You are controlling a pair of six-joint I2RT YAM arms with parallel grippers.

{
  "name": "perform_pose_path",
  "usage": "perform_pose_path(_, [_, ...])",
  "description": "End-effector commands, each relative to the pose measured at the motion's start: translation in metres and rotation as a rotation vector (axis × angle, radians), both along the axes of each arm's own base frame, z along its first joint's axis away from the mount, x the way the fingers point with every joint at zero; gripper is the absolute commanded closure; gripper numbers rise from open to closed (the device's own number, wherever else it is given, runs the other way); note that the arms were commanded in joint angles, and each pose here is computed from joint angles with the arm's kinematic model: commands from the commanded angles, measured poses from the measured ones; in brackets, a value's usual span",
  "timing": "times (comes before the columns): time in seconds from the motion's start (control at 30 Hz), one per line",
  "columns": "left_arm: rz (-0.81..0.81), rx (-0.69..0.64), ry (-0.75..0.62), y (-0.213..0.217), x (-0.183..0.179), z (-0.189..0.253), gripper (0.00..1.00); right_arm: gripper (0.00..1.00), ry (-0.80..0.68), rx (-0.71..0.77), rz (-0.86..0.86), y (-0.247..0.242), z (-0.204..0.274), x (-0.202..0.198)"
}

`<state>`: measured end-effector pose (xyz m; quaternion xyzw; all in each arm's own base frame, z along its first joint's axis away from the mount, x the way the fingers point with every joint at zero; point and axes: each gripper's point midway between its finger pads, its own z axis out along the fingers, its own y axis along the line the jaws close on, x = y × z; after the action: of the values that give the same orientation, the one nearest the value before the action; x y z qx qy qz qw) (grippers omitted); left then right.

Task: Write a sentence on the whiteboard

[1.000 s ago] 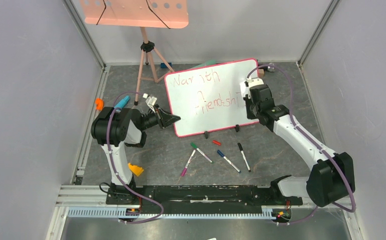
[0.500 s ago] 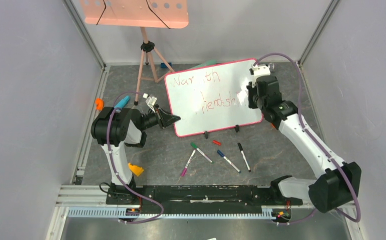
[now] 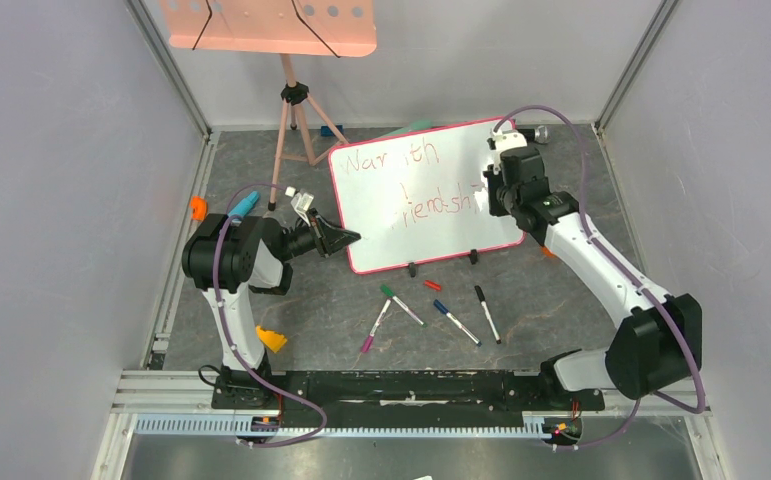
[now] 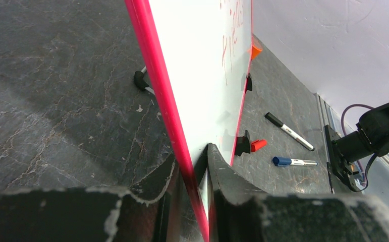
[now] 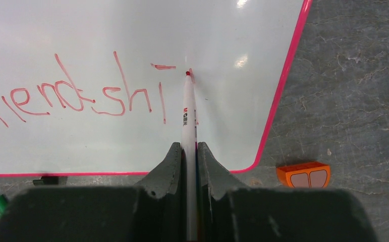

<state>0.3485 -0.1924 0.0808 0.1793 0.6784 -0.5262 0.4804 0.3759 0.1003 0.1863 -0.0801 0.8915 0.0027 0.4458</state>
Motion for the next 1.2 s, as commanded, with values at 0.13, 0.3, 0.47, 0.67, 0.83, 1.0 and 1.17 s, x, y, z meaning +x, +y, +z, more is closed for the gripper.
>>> perform_pose_path(0.13, [0.134, 0.053, -0.108, 0.016, 0.028, -0.005, 0.97, 1.0, -0.057, 0.002, -0.011, -0.001, 0.019, 0.017])
perform_pose_path(0.3, [0.135, 0.054, -0.108, 0.017, 0.028, -0.005, 0.97, 1.0, -0.056, -0.027, -0.051, -0.01, 0.02, 0.018])
perform_pose_path(0.47, [0.135, 0.054, -0.109, 0.017, 0.029, -0.005, 0.97, 1.0, -0.043, -0.062, -0.1, -0.022, 0.018, 0.016])
perform_pose_path(0.67, [0.136, 0.054, -0.109, 0.017, 0.028, -0.005, 0.97, 1.0, -0.018, -0.067, -0.103, -0.026, 0.01, 0.009])
perform_pose_path(0.83, [0.134, 0.054, -0.11, 0.017, 0.028, -0.005, 0.97, 1.0, 0.002, -0.052, -0.074, -0.022, 0.002, 0.001])
perform_pose_path(1.0, [0.134, 0.054, -0.107, 0.017, 0.028, -0.006, 0.97, 1.0, 0.025, -0.032, -0.051, -0.018, -0.007, -0.006])
perform_pose_path(1.17, [0.133, 0.053, -0.107, 0.017, 0.028, -0.005, 0.97, 1.0, 0.037, -0.02, -0.038, -0.016, -0.012, -0.01])
